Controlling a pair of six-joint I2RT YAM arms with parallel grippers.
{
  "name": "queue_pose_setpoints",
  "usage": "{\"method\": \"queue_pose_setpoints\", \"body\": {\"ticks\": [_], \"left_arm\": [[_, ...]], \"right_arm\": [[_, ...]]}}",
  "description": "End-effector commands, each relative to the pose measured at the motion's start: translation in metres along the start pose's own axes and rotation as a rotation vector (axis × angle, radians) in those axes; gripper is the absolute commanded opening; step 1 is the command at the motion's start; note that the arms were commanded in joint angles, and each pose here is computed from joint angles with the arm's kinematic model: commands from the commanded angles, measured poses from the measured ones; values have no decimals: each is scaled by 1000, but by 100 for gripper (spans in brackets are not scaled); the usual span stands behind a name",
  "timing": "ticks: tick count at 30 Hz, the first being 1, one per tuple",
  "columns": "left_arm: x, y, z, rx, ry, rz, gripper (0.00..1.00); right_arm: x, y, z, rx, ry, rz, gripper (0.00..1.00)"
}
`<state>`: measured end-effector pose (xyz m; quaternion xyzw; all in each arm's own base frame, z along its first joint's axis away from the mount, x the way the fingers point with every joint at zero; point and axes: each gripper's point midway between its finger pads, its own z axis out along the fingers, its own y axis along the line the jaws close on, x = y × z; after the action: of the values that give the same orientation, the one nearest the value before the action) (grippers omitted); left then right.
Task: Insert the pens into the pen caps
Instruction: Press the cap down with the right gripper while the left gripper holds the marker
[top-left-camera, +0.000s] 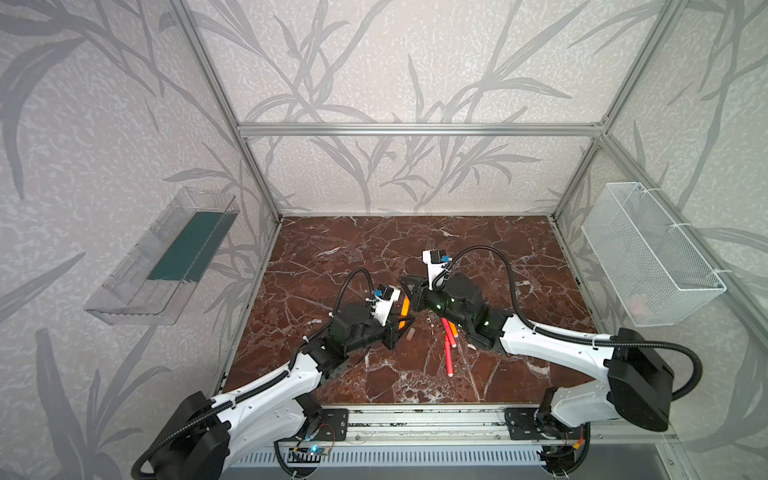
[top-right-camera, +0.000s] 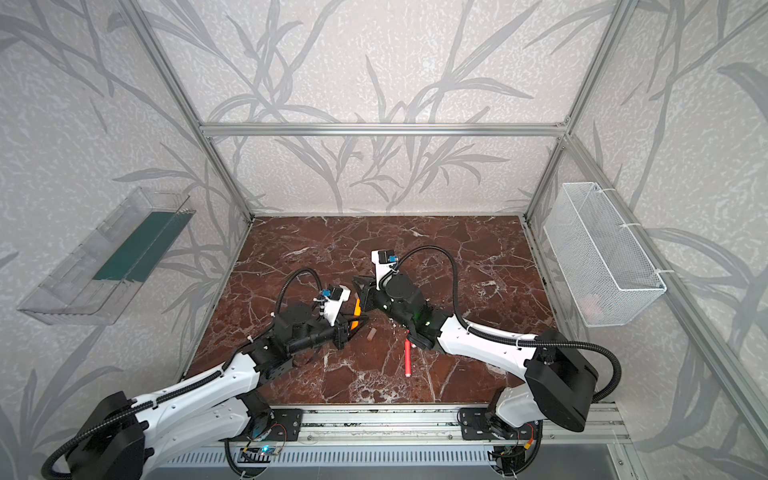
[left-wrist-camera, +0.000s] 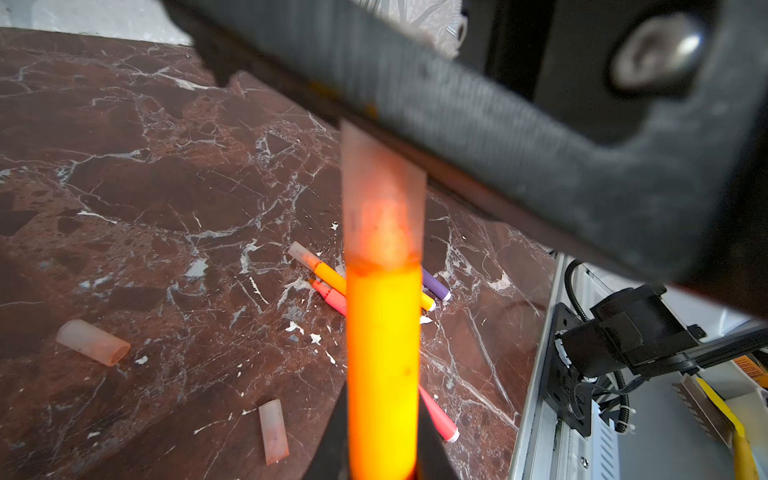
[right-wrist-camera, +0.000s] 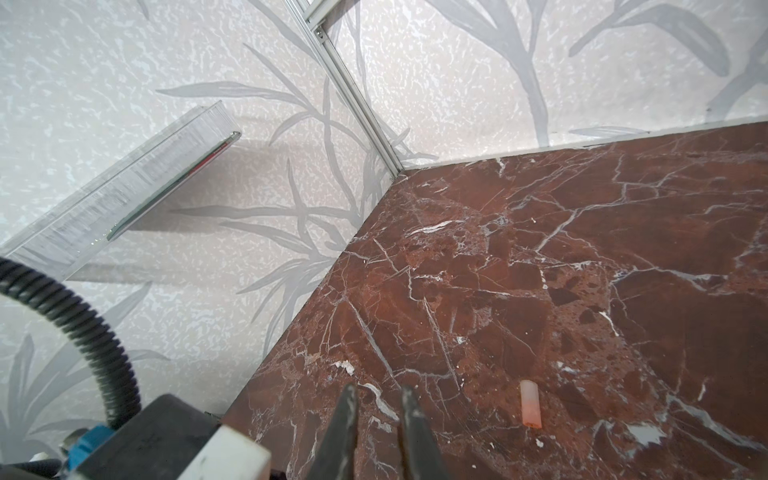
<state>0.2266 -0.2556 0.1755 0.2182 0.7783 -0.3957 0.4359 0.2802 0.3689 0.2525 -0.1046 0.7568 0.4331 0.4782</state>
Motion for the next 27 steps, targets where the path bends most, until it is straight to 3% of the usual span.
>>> {"method": "queue_pose_setpoints", "body": {"ticks": [1,4,8,13,20,23,27], "left_arm": [[-89,13,-14,-159,-253,67,0],[-102,32,-24,-288,-342,120,0],[-122,51,-47,-437,-430,90,0],[-137,45,-55,-372,-444,34,0],[-147,31,-61,-46,-433,-96,0],[-144,35,-63,-68,-429,-83,0],[-137,53,-65,-210,-416,-31,0]], "right_arm": [[86,12,-7,-33,282,-23,0],[112,15,-7,43,297,-10,0],[127,8,-9,115,285,0,0],[134,6,-13,121,253,6,0],[126,28,-22,-58,184,-57,0],[132,39,-21,-104,234,-90,0],[143,33,-23,44,280,-79,0]]}}
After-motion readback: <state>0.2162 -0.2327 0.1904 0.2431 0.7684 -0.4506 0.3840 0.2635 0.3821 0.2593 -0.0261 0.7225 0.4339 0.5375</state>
